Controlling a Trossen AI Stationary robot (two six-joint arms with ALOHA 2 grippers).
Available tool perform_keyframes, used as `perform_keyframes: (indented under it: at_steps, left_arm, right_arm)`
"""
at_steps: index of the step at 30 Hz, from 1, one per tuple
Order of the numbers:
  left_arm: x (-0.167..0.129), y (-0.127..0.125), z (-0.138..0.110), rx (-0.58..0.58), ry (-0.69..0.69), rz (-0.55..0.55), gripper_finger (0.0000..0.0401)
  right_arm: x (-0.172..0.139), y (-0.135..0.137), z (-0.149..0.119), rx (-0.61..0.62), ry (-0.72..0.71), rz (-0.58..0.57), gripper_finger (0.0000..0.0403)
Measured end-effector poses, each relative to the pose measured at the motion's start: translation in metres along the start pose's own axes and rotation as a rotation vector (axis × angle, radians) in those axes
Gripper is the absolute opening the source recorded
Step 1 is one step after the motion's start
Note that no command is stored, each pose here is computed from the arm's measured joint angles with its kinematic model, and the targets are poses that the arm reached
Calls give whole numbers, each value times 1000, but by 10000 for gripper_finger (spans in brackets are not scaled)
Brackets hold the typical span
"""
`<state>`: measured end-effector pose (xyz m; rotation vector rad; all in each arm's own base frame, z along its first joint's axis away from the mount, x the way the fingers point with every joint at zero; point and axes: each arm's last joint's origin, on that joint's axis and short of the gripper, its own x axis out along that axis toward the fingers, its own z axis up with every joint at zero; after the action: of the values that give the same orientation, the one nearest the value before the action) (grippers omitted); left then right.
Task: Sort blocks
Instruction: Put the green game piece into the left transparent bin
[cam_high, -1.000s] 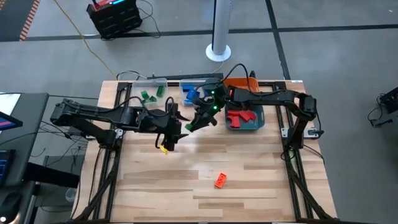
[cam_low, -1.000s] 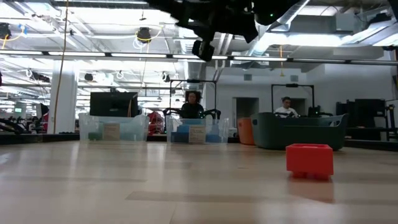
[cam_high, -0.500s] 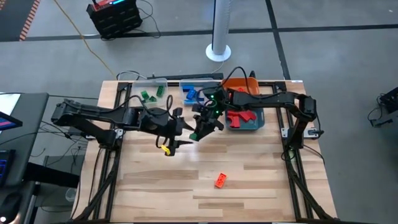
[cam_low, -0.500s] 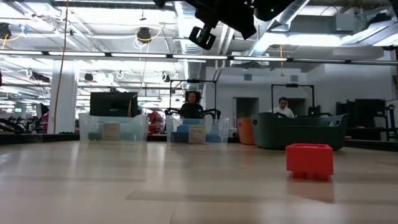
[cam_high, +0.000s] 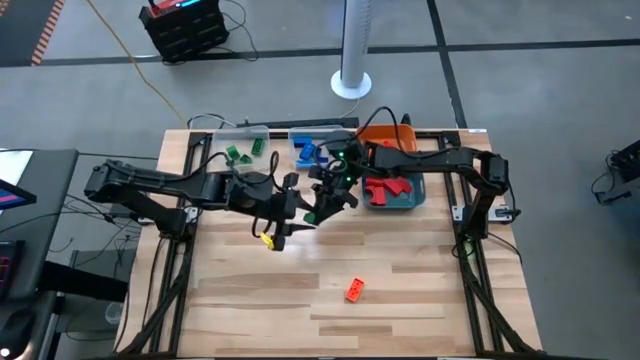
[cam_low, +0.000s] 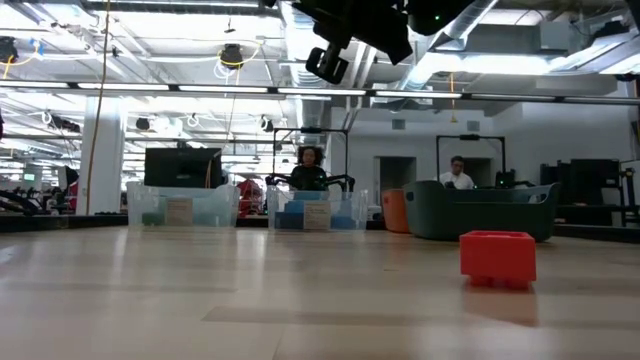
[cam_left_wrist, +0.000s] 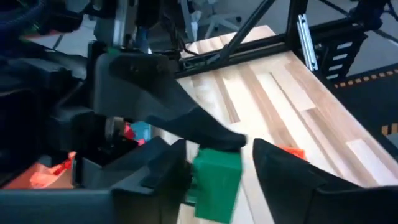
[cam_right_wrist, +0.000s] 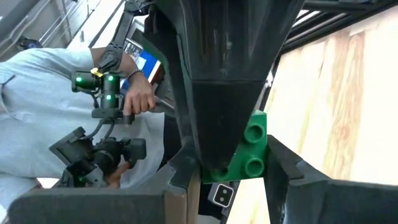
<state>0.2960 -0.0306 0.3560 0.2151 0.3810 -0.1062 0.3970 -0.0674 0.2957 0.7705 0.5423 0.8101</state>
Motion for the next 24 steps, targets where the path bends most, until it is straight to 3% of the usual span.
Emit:
perform_keyframes:
  at_steps: [8,13,18,24]
  left_arm:
    - [4,3,-3,76,18,15,87]
    - [3,8,-5,56,39,36,85]
    - [0,15,-8,-66,66,59,85]
    - [-21,28,-12,-172,112,105,87]
  right_arm:
    - [2,2,0,25,3,12,133]
    - [-1,1,2,31,-7,6,181]
    - [-10,-3,4,46,-28,-9,227]
    - [-39,-14,9,92,-61,-28,250]
